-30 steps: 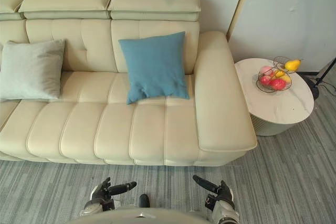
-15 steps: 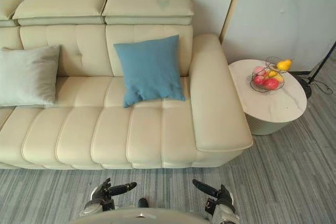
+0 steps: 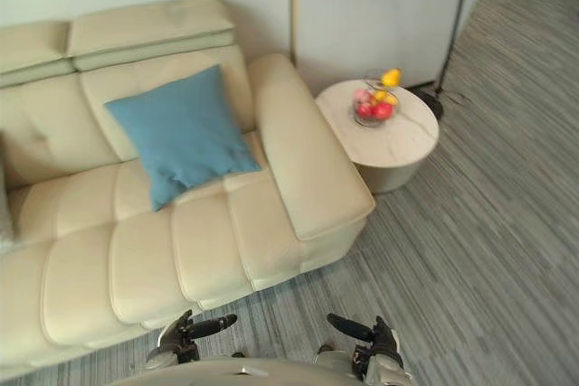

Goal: Pick up cushions and gather them together orderly.

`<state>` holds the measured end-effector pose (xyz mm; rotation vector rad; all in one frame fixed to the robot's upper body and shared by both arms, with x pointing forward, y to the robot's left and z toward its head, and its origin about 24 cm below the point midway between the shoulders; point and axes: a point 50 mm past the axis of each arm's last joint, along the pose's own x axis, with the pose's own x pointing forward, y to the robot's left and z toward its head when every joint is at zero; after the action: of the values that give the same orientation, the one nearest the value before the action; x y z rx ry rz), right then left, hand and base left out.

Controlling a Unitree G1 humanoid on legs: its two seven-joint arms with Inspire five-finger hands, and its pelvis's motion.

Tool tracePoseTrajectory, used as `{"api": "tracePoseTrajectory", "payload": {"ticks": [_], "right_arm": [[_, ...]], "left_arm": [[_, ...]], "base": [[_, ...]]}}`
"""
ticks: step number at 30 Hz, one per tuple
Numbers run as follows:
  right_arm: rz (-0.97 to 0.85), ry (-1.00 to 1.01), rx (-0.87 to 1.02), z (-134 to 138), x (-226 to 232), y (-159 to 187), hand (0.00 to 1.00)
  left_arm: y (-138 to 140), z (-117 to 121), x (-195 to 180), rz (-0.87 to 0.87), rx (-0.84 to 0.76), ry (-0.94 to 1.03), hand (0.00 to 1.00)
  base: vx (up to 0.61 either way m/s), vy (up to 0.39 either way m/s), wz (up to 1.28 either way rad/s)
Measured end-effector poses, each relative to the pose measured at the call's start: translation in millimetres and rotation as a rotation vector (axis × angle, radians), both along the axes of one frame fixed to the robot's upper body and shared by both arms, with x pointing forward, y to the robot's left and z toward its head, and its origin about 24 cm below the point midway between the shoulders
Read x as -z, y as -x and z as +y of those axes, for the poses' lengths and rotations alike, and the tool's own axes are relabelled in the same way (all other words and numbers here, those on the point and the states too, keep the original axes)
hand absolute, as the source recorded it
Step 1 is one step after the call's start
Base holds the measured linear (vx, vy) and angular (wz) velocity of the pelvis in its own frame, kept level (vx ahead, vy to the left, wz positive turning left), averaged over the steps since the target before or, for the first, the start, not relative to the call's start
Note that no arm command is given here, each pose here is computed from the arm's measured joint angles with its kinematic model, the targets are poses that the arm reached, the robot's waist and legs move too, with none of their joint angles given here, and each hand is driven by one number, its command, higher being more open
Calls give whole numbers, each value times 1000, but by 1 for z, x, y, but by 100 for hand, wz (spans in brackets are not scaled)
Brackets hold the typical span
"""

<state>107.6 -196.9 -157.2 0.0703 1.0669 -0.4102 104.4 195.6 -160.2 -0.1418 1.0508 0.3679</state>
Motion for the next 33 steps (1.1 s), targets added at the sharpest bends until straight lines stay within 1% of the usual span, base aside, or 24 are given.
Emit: {"api": "tracePoseTrajectory", "payload": {"ticks": [1,4,7,11,12,14,19,23,27,30,33], "right_arm": [[-15,1,-36,3,-2,-6,100],[-27,-14,-42,11,-2,-12,100],[-28,-1,-19,5,-3,-10,100],[-50,32,-21,-6,-7,-17,100],[-57,56,-27,-14,-9,-19,100],[-59,69,-24,-20,-10,-22,100],[10,94,-12,-30,-6,-9,100],[5,77,-4,-24,-5,-10,100],[1,67,5,-18,-4,-7,100],[1,50,5,-9,-3,-8,100],[7,39,7,-5,-1,-5,100]], "left_arm": [[-3,1,-1,-7,1,-4,100],[-10,9,-4,-22,8,-26,100],[-9,5,-3,-20,20,-19,100],[-12,3,-4,-22,61,-26,100],[-10,-6,-2,-12,89,-5,100],[-7,-7,0,2,104,-2,100],[-9,-10,-2,-17,91,-1,100],[-16,-9,-5,-50,82,-4,100],[-20,-9,-7,-84,31,5,100],[-17,-7,-7,-99,-70,23,100],[-13,-4,-6,-91,-80,23,100]], "base": [[-93,43,-190],[-73,-31,-154],[27,-29,-149],[79,-124,-88],[79,-225,-95],[86,-256,-85],[81,-241,-64],[59,-69,-86],[107,-58,-129],[185,48,-141],[251,130,-118]]}}
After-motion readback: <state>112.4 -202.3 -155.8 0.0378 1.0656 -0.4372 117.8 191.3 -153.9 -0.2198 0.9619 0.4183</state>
